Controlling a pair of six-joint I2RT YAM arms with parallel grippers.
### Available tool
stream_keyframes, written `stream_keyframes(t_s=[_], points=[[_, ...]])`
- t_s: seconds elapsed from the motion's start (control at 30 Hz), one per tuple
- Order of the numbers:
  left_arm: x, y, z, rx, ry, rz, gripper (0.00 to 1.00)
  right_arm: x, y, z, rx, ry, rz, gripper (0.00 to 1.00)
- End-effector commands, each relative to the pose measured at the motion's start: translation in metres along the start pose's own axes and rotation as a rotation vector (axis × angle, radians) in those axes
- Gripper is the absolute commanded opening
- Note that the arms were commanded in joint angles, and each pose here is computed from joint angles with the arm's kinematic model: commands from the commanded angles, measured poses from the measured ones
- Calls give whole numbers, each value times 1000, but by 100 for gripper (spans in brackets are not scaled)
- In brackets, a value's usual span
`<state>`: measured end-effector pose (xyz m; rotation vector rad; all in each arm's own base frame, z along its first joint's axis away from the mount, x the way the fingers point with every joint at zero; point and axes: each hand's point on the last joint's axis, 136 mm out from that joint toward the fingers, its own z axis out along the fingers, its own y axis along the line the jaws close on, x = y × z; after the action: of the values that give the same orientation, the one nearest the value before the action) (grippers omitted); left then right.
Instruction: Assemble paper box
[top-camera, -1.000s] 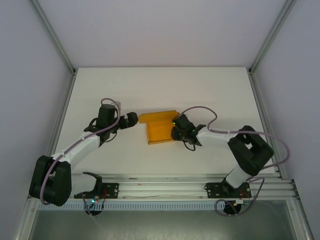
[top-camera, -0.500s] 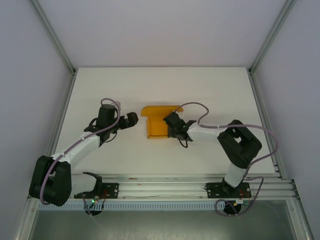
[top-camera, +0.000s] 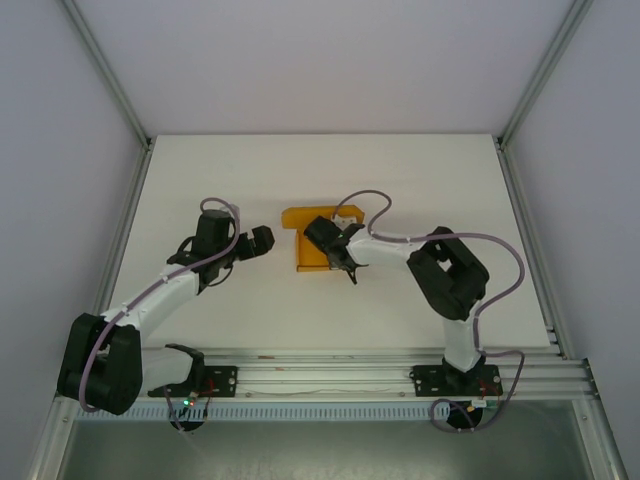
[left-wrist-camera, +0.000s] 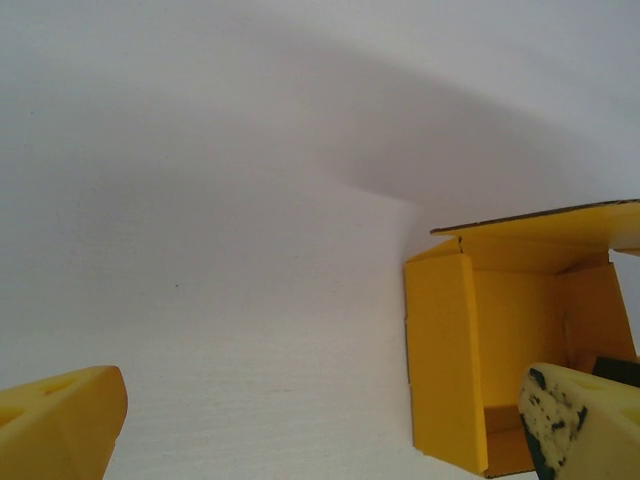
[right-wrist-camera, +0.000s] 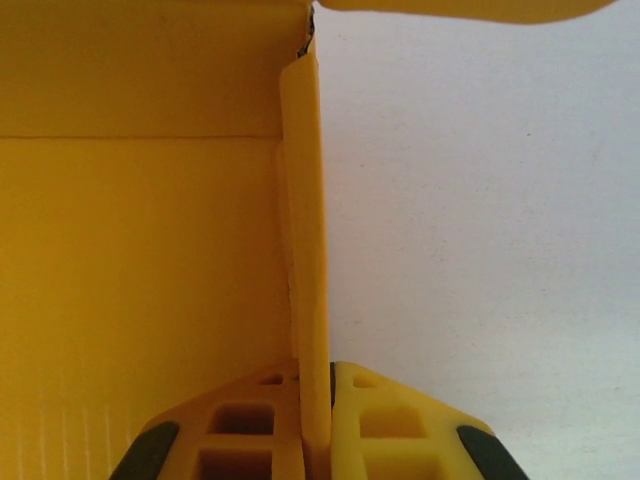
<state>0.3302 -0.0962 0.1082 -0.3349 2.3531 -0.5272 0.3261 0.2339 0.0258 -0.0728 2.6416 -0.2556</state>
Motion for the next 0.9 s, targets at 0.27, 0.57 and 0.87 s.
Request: stream_keyframes(t_s=[0.27, 0.57, 0.87], points=[[-10, -10, -10, 19, -22, 38, 100, -10, -12, -21, -12, -71, -68, 7], [-16, -24, -17, 68, -25, 71, 100, -37, -3, -55, -167, -192, 94, 73], [-25, -32, -21, 81, -35, 99, 100, -45, -32, -72, -161, -339, 109, 78]])
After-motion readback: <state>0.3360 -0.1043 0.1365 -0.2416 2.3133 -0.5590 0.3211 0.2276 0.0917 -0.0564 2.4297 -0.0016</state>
